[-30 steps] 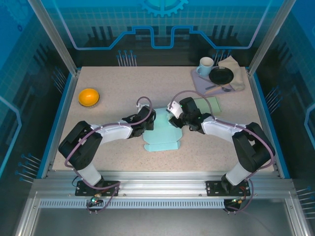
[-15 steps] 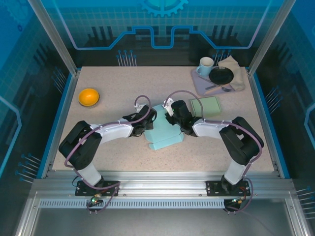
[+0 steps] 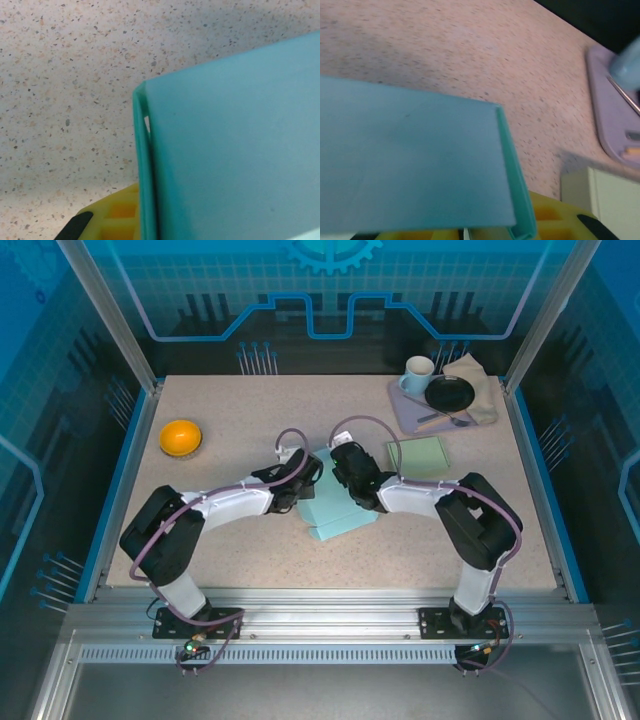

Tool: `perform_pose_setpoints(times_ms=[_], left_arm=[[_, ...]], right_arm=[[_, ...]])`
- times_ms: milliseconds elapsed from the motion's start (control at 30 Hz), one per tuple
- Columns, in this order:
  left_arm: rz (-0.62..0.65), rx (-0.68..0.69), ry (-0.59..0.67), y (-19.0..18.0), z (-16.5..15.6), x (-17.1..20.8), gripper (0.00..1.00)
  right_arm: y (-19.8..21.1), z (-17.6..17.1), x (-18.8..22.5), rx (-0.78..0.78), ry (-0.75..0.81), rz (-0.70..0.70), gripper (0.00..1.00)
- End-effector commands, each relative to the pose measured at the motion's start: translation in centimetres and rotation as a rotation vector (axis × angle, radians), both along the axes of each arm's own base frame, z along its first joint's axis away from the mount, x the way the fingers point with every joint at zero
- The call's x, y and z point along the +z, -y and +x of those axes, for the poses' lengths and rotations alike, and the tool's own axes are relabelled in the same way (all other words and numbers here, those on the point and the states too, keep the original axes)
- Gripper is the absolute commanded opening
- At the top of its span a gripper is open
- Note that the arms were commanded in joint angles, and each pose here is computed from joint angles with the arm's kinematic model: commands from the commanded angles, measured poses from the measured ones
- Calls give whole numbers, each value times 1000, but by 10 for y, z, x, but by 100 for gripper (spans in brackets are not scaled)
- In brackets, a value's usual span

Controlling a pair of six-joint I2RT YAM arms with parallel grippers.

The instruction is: Fold the paper box

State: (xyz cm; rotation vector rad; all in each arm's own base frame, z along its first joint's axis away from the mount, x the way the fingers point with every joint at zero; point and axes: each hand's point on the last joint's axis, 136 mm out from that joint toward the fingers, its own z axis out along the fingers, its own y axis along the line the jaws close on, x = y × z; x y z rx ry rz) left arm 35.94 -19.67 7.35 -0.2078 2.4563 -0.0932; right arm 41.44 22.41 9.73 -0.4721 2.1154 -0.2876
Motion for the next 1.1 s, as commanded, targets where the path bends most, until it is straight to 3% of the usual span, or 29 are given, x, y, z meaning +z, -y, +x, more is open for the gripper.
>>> perform_pose_setpoints(times_ms=[0,100,200,333,433,600,800,1067], left_arm=[[105,50,-36,-24,-13,0,8],[127,68,-26,-31,-12,3,8],[124,71,-24,-33,-12,4,8],[100,59,-33,-28,-11,3,8],[92,54,-43,-25,-11,2,8],[61,46,-53,-18,-10,3,8],[42,55,-61,-18,-13,6,8],[67,57,-81,-20,-15,1,9]], right_arm=[[85,-10,-2,-367,7,-205,26],[106,-20,5,-486,6,-220,32],[104,-20,2,-462,-37,-154,34],[61,-15,-8,-188,-133,119,40],[32,-21,-10,4,-179,248,53],[14,-23,-22,102,-224,276,60],[7,-21,-38,89,-253,301,62],[-17,-38,-35,189,-260,317,64]])
